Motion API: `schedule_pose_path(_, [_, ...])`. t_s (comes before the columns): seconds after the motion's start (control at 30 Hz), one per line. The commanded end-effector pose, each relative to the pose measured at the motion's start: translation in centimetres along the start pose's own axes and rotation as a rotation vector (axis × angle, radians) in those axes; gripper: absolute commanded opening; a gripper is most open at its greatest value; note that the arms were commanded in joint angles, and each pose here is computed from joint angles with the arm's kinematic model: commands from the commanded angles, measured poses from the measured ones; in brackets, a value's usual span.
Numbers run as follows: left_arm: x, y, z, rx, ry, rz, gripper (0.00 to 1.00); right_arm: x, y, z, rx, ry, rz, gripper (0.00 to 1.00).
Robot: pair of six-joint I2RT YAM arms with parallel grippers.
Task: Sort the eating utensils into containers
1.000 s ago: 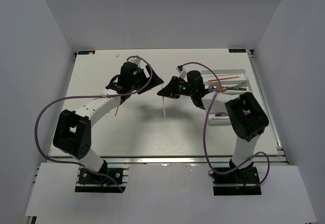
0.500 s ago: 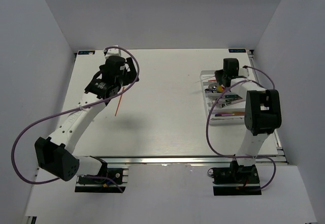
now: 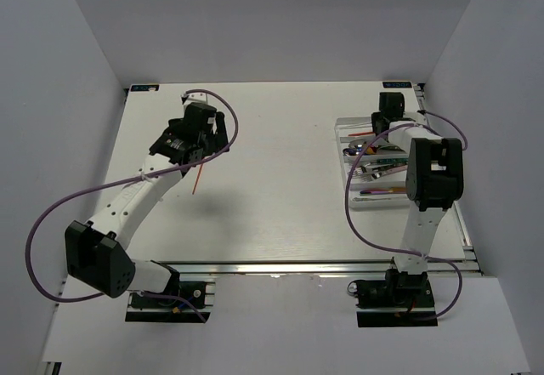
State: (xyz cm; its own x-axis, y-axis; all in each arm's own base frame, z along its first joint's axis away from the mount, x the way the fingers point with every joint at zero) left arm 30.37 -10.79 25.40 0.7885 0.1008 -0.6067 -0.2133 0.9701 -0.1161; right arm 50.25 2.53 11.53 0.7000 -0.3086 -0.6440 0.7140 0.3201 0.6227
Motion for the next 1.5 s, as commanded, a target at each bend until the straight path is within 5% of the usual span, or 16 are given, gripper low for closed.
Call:
schedule_pose_path(0.0, [0.0, 0.4, 0.0, 0.028, -0.008, 0.023, 0.98, 0.1, 0.6, 2.5, 0.043, -0.088, 0.021, 0.0])
schedule_pose_path(0.33, [1.0, 0.3, -1.0, 0.043, 0.02, 0.024, 0.98, 2.0, -0.1, 4.1, 0.037, -0.067, 0.048, 0.0])
schedule_pose_path(0.47, [1.2, 0.3, -1.0, 0.052, 0.02, 0.033, 0.98, 2.0, 0.3, 4.3, 0.035, -0.054, 0.081, 0.3])
schedule_pose_path(0.53, [1.2, 0.3, -0.8, 0.054, 0.019, 0.03, 0.98, 1.8, 0.4, 4.2, 0.029, -0.037, 0.094, 0.32])
schedule_pose_path(0.7, [1.7, 0.5, -0.6, 0.049, 0.024, 0.032, 0.98, 1.2, 1.1, 4.0, 0.025, 0.01, 0.131, 0.64])
schedule_pose_path(0.8, [2.7, 1.8, -1.0, 0.044, 0.05, 0.063, 0.98, -0.4, 1.6, 4.6, 0.028, 0.004, 0.169, 0.75])
schedule_pose_path(1.13, [8.7, 3.6, -4.2, 0.075, 0.274, 0.016, 0.97, -11.2, 4.5, 8.5, -0.098, -0.073, 0.416, 0.8])
schedule_pose_path(1.47, [15.2, 5.3, -4.7, 0.014, 0.388, 0.023, 0.76, -17.0, 0.7, 4.6, -0.394, 0.157, 0.658, 0.8])
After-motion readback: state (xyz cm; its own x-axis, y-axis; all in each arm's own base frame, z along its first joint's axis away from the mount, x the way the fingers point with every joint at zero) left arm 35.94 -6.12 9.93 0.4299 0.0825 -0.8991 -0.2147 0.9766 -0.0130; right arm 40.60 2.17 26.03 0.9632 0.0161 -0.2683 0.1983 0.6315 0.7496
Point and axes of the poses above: each gripper's point midway between its finger pads, its own x axis out along the fingers, its own y axis along the line the jaws close on, z = x × y, the point moved 7 cm from there along -x, back along the fingers, and after that the axes turned 7 degrees about -x, right-handed, at the moved point
